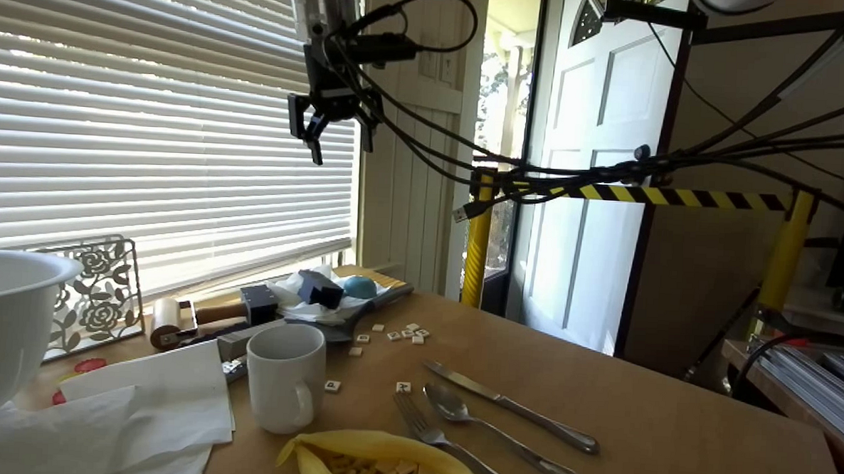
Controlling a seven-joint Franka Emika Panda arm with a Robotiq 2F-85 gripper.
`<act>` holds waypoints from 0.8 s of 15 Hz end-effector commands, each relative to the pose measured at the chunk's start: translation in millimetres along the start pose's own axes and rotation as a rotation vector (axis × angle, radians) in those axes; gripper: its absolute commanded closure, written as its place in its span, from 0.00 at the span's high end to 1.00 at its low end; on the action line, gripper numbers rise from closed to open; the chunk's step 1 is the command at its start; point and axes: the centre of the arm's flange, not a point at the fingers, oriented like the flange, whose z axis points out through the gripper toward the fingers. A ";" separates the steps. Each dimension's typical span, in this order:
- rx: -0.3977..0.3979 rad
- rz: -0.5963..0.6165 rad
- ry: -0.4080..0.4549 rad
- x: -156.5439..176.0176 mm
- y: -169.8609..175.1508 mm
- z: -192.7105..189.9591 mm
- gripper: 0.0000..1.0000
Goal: Move the blue and black object to the table
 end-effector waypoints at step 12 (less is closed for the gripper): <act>-0.061 -0.110 -0.191 0.9 5.7 101.6 1.00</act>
